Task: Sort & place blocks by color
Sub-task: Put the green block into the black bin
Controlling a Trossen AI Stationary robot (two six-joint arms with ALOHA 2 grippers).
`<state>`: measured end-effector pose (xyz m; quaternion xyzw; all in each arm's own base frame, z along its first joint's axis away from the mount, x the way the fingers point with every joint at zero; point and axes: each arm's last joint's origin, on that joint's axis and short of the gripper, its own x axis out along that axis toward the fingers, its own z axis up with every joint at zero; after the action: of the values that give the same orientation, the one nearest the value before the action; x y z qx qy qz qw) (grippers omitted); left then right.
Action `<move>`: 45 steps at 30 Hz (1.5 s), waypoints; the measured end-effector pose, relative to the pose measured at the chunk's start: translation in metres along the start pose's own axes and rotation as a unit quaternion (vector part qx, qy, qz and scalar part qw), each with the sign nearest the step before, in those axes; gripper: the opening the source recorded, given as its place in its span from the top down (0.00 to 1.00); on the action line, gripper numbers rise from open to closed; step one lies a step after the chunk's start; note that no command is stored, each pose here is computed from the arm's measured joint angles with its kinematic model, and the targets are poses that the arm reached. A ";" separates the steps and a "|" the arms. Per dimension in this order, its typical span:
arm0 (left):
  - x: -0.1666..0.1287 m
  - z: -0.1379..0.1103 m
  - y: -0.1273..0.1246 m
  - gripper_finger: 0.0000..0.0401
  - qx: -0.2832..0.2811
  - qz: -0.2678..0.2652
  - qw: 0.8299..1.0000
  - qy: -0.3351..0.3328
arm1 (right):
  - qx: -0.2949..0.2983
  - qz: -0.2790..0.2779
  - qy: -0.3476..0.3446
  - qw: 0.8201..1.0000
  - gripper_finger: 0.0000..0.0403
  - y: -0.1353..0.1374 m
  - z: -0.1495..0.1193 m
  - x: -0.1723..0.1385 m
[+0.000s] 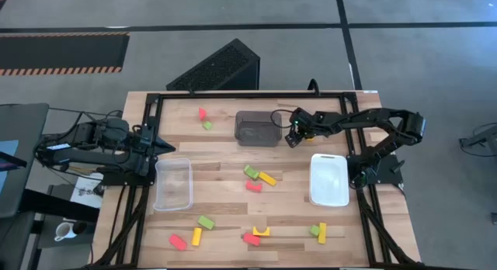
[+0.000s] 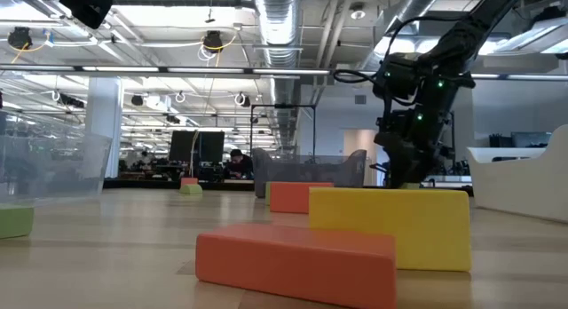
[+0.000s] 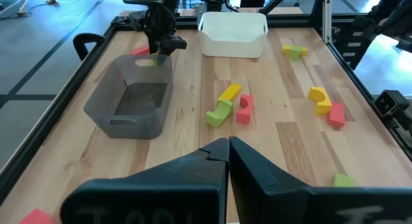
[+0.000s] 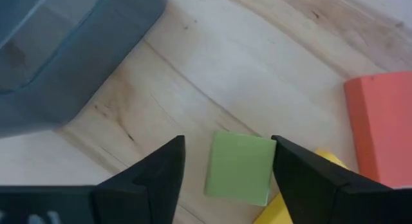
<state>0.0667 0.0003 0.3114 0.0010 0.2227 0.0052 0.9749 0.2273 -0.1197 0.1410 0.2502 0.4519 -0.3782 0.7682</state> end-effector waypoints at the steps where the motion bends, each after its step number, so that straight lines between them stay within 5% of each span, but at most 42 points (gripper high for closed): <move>1: 0.000 0.000 0.000 1.00 0.000 0.000 1.000 0.000 | -0.001 -0.001 0.003 1.000 0.42 0.000 -0.001 0.000; 10: 0.000 0.000 0.000 1.00 0.000 0.000 1.000 0.000 | -0.017 -0.004 0.005 1.000 0.69 -0.001 -0.001 -0.002; 24: 0.000 0.000 0.000 1.00 0.000 0.000 1.000 0.000 | -0.051 0.084 -0.134 0.986 0.61 0.019 0.016 -0.069; 30: 0.000 0.000 0.000 1.00 0.000 0.000 1.000 0.000 | -0.111 0.175 -0.255 0.944 0.67 0.052 0.018 -0.101; 37: 0.000 0.000 0.000 1.00 0.000 0.000 1.000 0.000 | -0.172 0.232 -0.314 0.904 0.61 0.090 0.011 -0.101; 45: 0.000 0.000 0.000 1.00 0.000 0.000 1.000 0.000 | -0.167 0.198 -0.290 0.921 0.62 0.085 0.018 -0.074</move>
<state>0.0666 0.0003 0.3114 0.0010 0.2227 0.0052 0.9749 0.2824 -0.0561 0.2186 0.0818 0.2069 -0.1934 0.9556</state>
